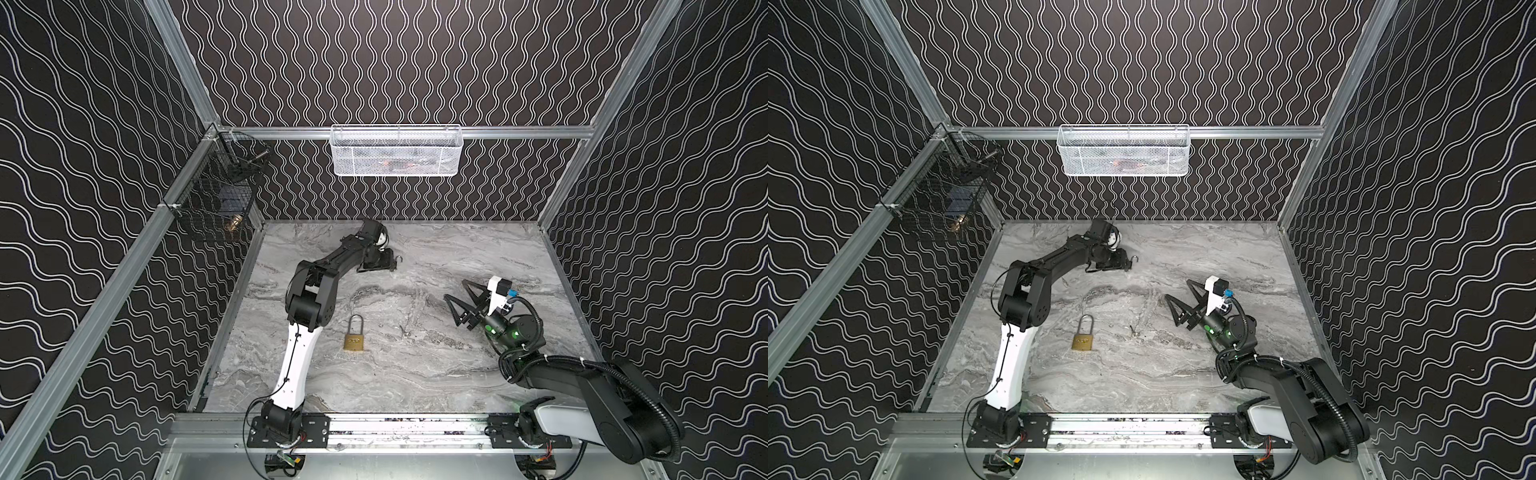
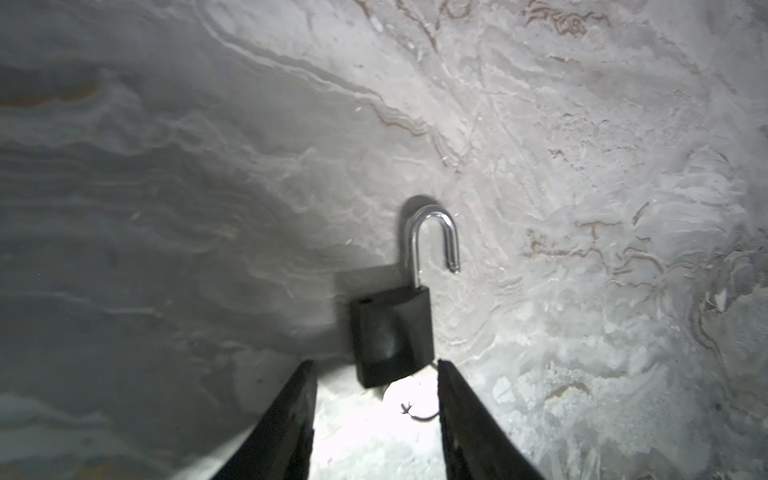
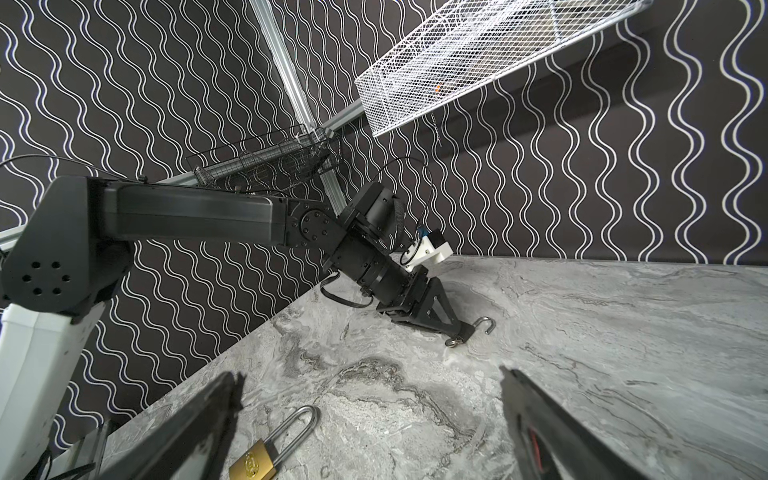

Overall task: Unlock with the key
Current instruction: 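Lower the black padlock onto the table and open the left gripper, then withdraw the left gripper while the right gripper reaches to the silver key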

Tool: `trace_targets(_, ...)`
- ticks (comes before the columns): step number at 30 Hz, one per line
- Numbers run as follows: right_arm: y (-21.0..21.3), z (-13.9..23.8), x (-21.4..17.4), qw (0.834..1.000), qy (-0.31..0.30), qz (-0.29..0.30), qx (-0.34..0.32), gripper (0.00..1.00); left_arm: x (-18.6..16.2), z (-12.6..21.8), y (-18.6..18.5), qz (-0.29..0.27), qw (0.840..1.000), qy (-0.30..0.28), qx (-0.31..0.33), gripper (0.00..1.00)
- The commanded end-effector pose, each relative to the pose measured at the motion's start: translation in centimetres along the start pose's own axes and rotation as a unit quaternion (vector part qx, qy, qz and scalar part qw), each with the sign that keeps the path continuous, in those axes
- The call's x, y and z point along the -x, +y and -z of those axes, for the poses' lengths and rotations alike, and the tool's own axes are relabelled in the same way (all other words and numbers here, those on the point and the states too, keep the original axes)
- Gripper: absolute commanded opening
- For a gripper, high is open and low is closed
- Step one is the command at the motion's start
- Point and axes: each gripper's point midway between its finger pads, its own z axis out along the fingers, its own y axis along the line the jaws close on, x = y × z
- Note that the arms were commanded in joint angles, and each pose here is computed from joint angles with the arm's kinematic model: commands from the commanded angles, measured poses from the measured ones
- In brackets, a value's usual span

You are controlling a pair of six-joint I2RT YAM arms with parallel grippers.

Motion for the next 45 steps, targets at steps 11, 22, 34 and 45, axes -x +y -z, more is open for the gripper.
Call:
trace_targets(11, -3.5, -1.4, -1.6, 0.995, 0.054, -0.004, -0.079, 0.99, -3.3, 13.4, -4.3, -0.017, 0.995, -0.078, -0.062, 0.52)
trace_targets(22, 4.4, -3.6, -12.5, 0.942, 0.337, 0.002, 0.015, 0.74, -17.9, 22.1, -4.4, -0.002, 0.985, -0.09, -0.146, 0.52)
trace_targets(34, 3.4, -1.4, -19.4, 0.901, 0.432, 0.025, -0.033, 0.53, -21.7, 21.0, -5.0, 0.094, 0.96, -0.092, -0.247, 0.48)
trace_targets(45, 3.6, -2.4, -21.5, 0.887, 0.459, 0.04, -0.022, 0.39, -21.6, 20.8, -5.1, 0.095, 0.959, -0.089, -0.251, 0.47)
